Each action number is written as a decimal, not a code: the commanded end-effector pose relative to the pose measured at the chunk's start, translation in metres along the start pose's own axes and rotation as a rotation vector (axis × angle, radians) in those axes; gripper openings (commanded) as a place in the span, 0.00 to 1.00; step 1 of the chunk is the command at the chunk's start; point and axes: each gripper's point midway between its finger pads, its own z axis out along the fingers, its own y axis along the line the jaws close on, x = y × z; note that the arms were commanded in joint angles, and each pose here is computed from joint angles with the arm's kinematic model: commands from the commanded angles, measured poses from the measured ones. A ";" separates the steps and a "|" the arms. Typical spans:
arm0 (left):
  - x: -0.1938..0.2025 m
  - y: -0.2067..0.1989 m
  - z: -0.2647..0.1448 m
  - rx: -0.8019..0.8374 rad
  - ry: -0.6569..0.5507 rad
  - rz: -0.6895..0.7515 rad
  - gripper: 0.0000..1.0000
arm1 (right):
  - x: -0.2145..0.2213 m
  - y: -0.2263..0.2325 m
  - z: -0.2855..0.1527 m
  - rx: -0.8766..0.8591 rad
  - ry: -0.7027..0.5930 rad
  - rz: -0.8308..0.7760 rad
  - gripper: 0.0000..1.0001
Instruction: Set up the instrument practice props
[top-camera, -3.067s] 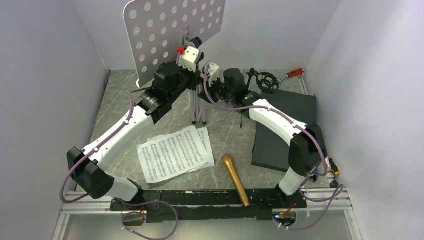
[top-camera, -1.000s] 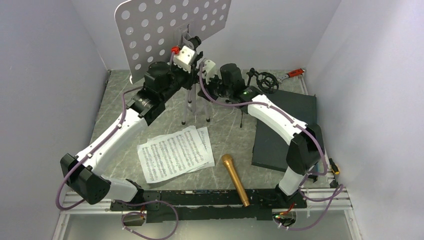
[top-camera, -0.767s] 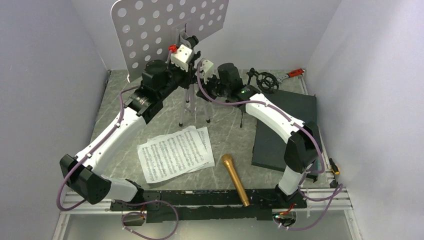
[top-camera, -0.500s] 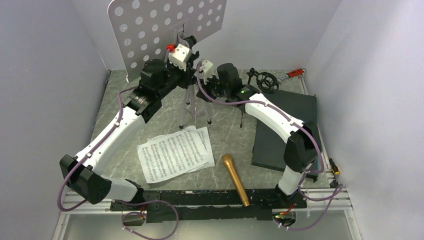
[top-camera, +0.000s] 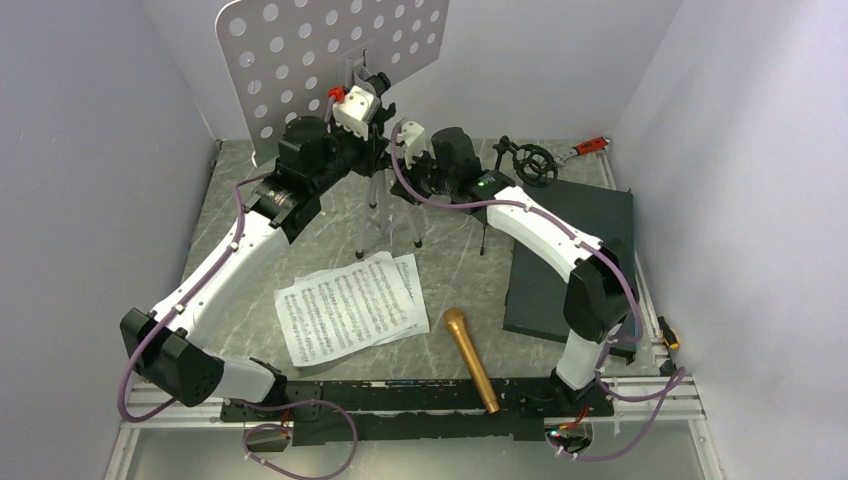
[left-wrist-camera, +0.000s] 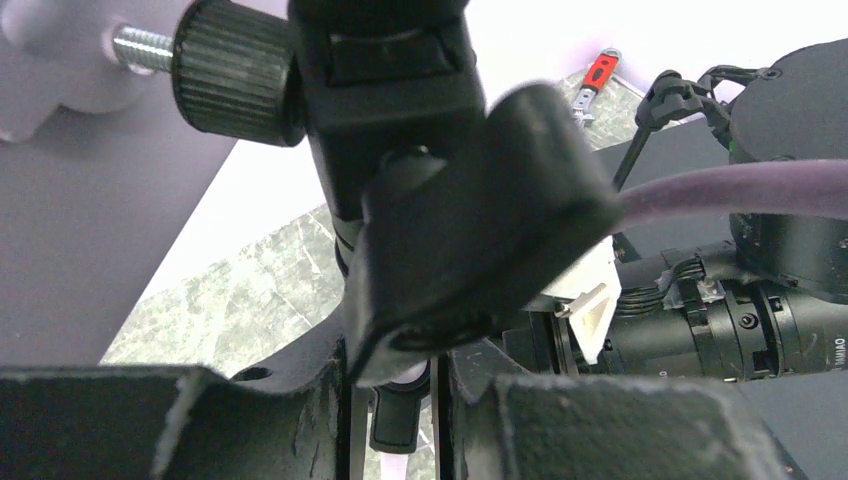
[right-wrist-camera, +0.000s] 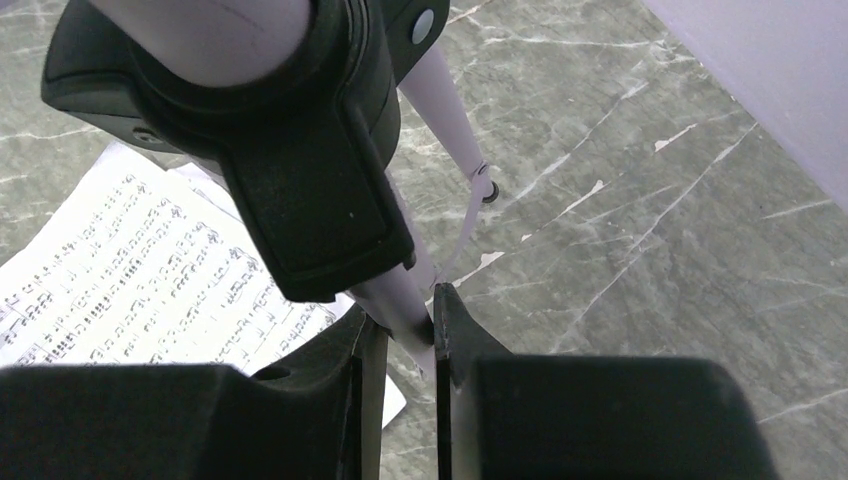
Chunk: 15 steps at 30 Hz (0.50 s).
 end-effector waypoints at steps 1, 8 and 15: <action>-0.243 -0.016 -0.116 0.050 -0.813 0.095 0.03 | 0.087 -0.064 -0.002 0.248 0.235 0.205 0.00; -0.247 -0.019 -0.122 0.073 -0.843 0.050 0.03 | 0.102 -0.068 -0.002 0.257 0.256 0.217 0.00; -0.252 -0.020 -0.131 0.087 -0.878 0.029 0.03 | 0.117 -0.071 0.000 0.254 0.278 0.236 0.00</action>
